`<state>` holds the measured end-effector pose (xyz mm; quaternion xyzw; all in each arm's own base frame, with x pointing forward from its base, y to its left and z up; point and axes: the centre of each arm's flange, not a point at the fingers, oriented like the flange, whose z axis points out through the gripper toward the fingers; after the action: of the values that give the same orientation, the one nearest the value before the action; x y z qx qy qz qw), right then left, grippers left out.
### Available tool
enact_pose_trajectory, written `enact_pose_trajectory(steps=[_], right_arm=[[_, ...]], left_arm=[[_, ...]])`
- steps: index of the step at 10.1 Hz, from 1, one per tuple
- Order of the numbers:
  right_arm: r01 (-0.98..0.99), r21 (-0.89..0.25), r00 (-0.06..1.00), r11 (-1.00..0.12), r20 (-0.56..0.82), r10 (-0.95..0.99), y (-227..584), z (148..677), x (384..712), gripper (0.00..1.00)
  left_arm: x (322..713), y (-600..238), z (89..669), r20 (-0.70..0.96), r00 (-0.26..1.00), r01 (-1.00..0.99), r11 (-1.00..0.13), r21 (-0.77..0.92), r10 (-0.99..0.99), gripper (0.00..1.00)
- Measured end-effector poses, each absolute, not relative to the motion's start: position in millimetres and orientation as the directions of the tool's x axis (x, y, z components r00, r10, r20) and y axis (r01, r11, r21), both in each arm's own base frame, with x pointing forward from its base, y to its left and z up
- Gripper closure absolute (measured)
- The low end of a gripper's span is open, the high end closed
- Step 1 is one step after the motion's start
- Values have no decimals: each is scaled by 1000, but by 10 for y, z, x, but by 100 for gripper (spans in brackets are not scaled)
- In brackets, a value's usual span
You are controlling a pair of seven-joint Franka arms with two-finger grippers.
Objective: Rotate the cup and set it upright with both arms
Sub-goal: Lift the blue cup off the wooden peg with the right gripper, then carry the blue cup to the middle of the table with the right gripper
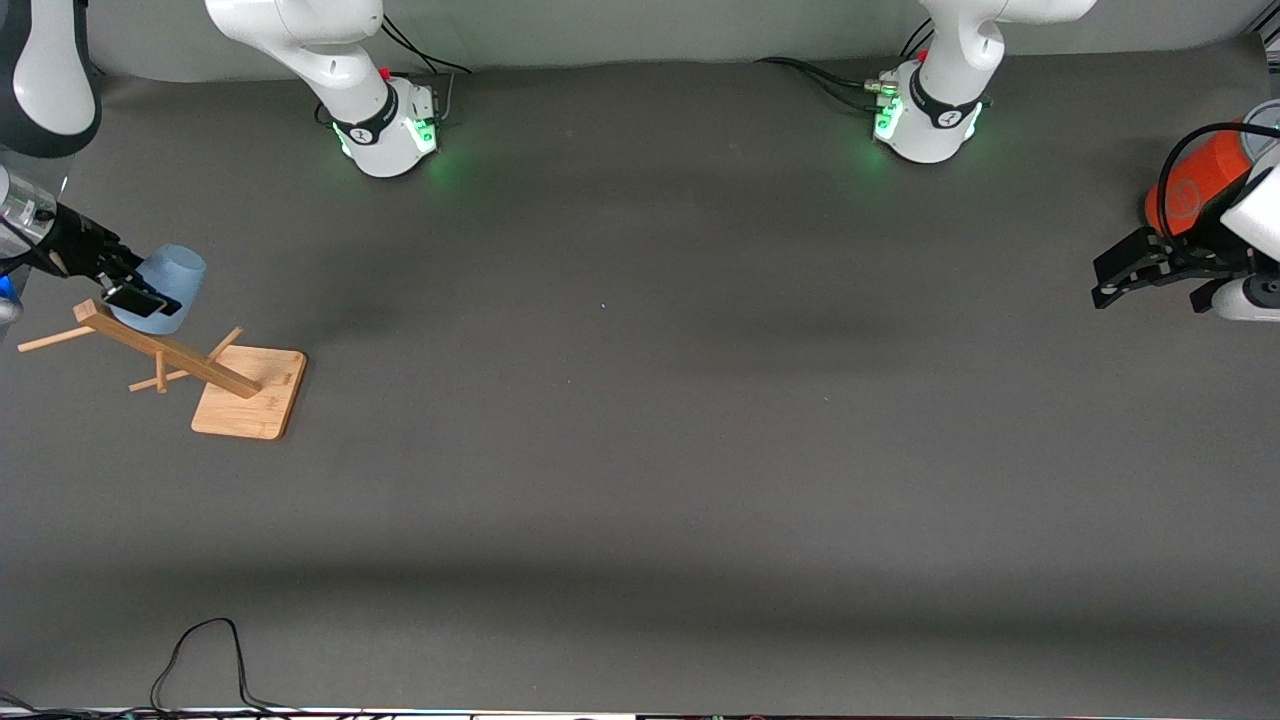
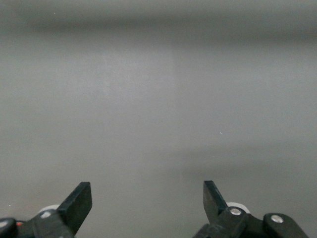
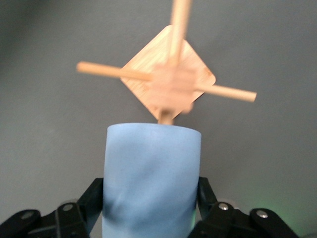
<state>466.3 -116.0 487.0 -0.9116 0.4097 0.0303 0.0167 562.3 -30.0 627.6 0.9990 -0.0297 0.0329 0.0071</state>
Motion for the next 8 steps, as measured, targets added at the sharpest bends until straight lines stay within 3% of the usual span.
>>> enact_pose_trajectory(steps=[4, 8], right_arm=[[-767, 3, 640, -642, -80, -764, -390, 5477, 4630, 20], [-841, 2, 540, -541, -63, -839, 1021, 5725, 4482, 20]], left_arm=[[5624, -300, 6275, 66, 996, -60, -998, 12, -59, 0], [5628, -299, 6268, 65, 996, -59, -998, 12, -58, 0]])
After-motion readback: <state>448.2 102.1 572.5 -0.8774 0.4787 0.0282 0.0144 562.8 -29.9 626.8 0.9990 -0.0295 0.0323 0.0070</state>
